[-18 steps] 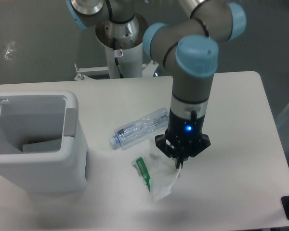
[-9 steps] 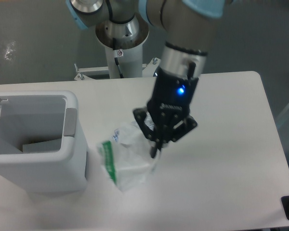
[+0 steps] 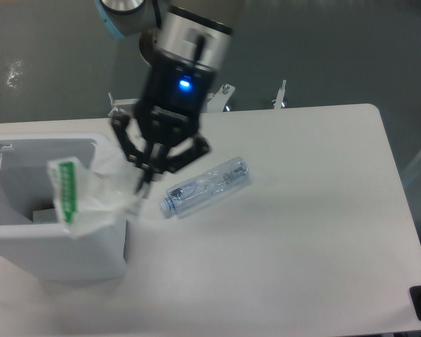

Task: Place the trash in the trash can
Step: 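Carry the plastic bag over the white bin and lower it in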

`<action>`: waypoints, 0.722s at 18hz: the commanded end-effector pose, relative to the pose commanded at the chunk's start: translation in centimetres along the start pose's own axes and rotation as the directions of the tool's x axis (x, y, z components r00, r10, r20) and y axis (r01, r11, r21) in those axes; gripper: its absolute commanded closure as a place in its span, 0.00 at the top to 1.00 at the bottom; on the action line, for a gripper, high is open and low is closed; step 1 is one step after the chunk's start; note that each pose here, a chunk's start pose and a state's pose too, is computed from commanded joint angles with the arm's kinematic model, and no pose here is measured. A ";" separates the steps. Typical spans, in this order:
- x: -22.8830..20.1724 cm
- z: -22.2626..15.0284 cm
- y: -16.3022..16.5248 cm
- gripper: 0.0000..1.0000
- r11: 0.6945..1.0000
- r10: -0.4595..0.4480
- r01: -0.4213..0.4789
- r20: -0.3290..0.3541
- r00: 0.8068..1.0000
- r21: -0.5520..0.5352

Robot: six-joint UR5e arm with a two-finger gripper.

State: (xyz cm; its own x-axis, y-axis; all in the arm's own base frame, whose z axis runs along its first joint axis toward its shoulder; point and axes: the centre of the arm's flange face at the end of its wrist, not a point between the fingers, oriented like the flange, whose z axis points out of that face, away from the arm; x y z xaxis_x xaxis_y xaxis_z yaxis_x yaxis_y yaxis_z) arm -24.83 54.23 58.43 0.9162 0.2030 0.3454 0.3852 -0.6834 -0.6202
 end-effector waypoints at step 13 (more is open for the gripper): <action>4.7 5.8 5.3 0.44 0.976 0.155 -0.157 -0.025 0.988 -0.148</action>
State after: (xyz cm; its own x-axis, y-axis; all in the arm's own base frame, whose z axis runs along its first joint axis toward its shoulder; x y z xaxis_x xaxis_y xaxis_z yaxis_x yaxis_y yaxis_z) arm -17.81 55.60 52.67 0.9618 0.0775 0.2626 0.2163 -0.8029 -0.5554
